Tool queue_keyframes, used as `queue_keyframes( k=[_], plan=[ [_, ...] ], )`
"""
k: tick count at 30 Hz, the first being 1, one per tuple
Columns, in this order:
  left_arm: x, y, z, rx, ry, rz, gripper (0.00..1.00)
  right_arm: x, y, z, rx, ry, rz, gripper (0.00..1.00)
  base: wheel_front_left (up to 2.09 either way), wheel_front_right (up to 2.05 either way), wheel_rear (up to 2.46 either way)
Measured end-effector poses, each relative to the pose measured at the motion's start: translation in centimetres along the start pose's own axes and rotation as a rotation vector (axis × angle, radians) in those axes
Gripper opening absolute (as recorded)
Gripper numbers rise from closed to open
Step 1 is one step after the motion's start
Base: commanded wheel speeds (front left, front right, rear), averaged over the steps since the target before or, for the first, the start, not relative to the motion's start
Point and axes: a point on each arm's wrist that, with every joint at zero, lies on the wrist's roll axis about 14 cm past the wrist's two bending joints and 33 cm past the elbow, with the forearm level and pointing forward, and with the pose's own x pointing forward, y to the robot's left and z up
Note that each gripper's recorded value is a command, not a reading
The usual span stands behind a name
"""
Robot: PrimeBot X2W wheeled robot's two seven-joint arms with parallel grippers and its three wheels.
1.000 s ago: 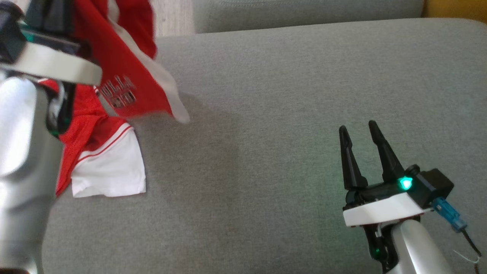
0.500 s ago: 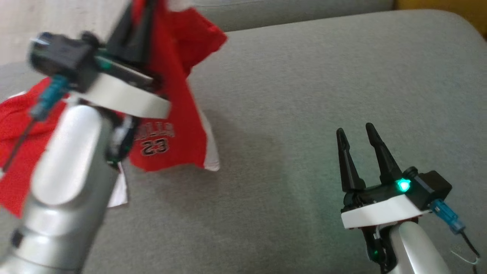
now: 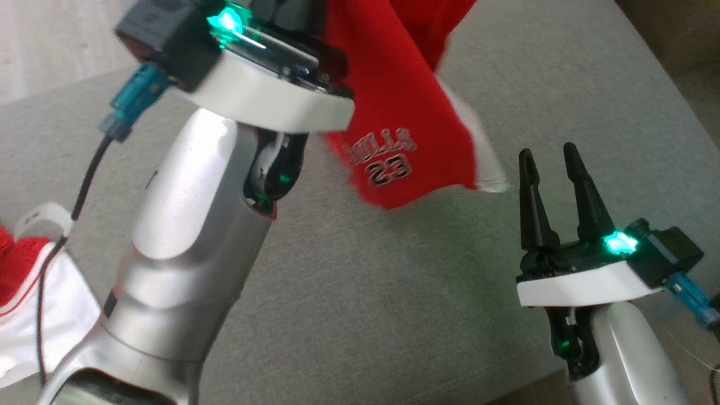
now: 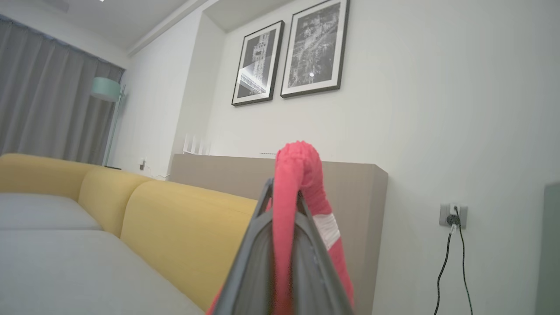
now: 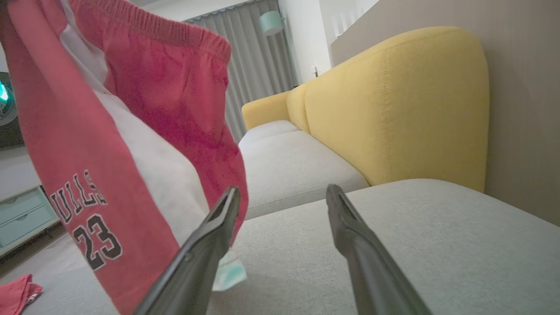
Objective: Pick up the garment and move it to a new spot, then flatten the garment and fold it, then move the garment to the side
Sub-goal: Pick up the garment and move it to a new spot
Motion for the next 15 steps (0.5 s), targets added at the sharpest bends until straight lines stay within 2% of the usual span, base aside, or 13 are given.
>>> queue_keyframes(
  k=[2,4,7,8,9,10,13,15],
  plan=[
    [0.4,0.7,-0.4,-0.055,-0.026,0.034,0.0,-0.3,-0.8,0.1,-0.006,0.0,-0.025,1.0,0.0,0.0,0.0],
    [-0.5,3.2,-2.3,-0.109,-0.005,0.125,0.0,-0.2,-1.2,0.1,-0.01,0.001,-0.037,1.0,0.0,0.0,0.0],
    [-4.4,6.8,-6.1,-0.131,0.098,0.263,0.0,0.2,-1.0,0.0,-0.007,-0.001,-0.03,1.0,0.0,0.0,0.0],
    [-6.4,8.2,-7.7,-0.137,0.149,0.319,0.03,0.3,-0.8,-0.1,-0.004,0.0,-0.023,1.0,0.0,0.0,0.0],
    [-9.0,9.7,-9.4,-0.132,0.208,0.387,0.75,0.5,-0.5,-0.2,-0.002,0.002,-0.013,1.0,0.0,0.0,0.0],
    [-11.7,11.2,-10.9,-0.127,0.268,0.457,1.0,0.7,-0.2,-0.3,0.0,0.004,-0.003,1.0,0.0,0.0,0.0],
    [-19.9,14.3,-13.4,-0.075,0.406,0.63,1.0,1.1,0.8,-0.8,0.002,0.012,0.029,1.0,0.0,0.0,0.0],
    [-23.3,15.3,-13.5,-0.041,0.447,0.697,1.0,1.4,1.5,-1.3,0.0,0.024,0.051,1.0,0.0,0.0,0.0]
  ],
)
